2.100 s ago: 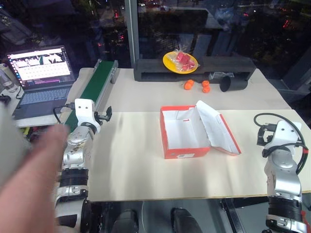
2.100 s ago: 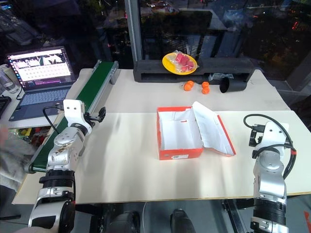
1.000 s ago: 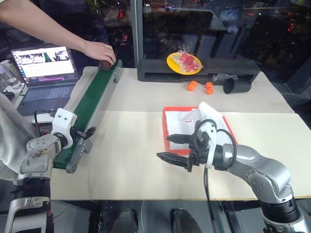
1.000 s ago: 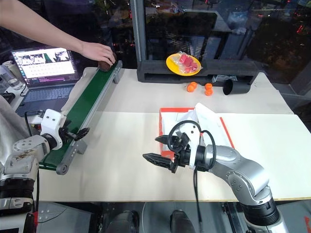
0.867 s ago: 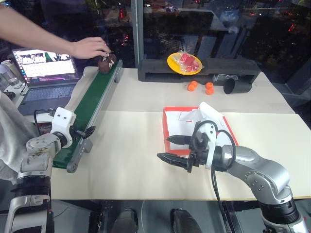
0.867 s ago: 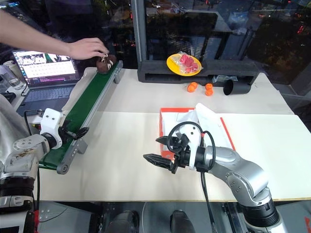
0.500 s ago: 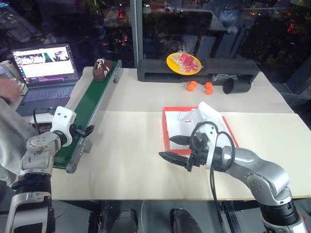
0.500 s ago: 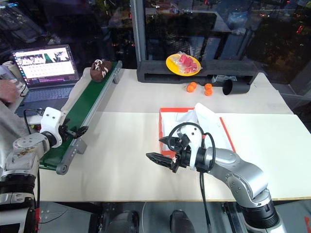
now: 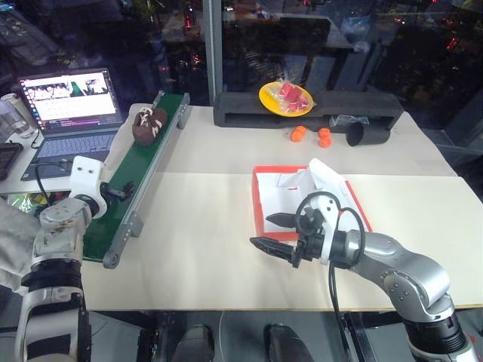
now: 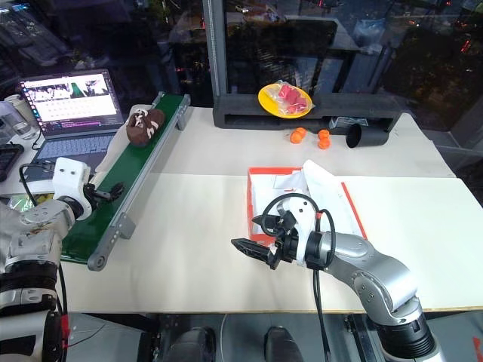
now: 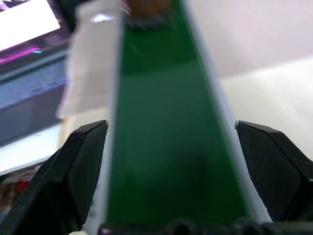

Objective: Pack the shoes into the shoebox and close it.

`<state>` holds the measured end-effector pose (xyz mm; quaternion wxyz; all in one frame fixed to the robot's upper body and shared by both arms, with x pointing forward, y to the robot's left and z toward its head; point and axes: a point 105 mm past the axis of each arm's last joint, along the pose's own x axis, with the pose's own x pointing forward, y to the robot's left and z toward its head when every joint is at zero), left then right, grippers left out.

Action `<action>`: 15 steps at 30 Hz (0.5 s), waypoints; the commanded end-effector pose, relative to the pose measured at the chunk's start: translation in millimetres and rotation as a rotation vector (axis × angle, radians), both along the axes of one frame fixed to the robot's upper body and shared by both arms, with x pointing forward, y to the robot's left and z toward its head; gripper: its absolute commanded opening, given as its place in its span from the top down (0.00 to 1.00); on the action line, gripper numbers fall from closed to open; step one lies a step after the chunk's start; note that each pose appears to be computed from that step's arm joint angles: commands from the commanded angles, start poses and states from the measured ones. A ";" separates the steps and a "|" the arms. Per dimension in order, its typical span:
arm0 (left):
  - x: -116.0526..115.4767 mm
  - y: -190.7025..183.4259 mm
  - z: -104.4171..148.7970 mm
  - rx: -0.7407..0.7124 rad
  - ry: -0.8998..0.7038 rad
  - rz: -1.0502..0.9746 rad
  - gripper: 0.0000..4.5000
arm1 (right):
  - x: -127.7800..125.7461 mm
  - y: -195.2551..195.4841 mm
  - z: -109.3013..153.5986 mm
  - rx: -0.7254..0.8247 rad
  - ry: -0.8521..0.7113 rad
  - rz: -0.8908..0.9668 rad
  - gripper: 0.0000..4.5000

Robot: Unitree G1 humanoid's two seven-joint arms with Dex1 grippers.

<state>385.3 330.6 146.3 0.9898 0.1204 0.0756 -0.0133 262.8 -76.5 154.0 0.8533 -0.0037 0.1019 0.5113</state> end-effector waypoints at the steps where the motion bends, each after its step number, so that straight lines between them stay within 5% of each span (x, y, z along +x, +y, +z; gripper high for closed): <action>1: 2.9 0.5 15.7 0.009 -0.064 -0.005 0.00 | -0.2 -2.2 12.8 0.017 -0.062 -0.010 0.02; 15: 6.7 -10.1 6.7 0.000 -0.025 -0.054 0.00 | -1.5 -4.5 16.1 0.033 -0.073 -0.037 0.02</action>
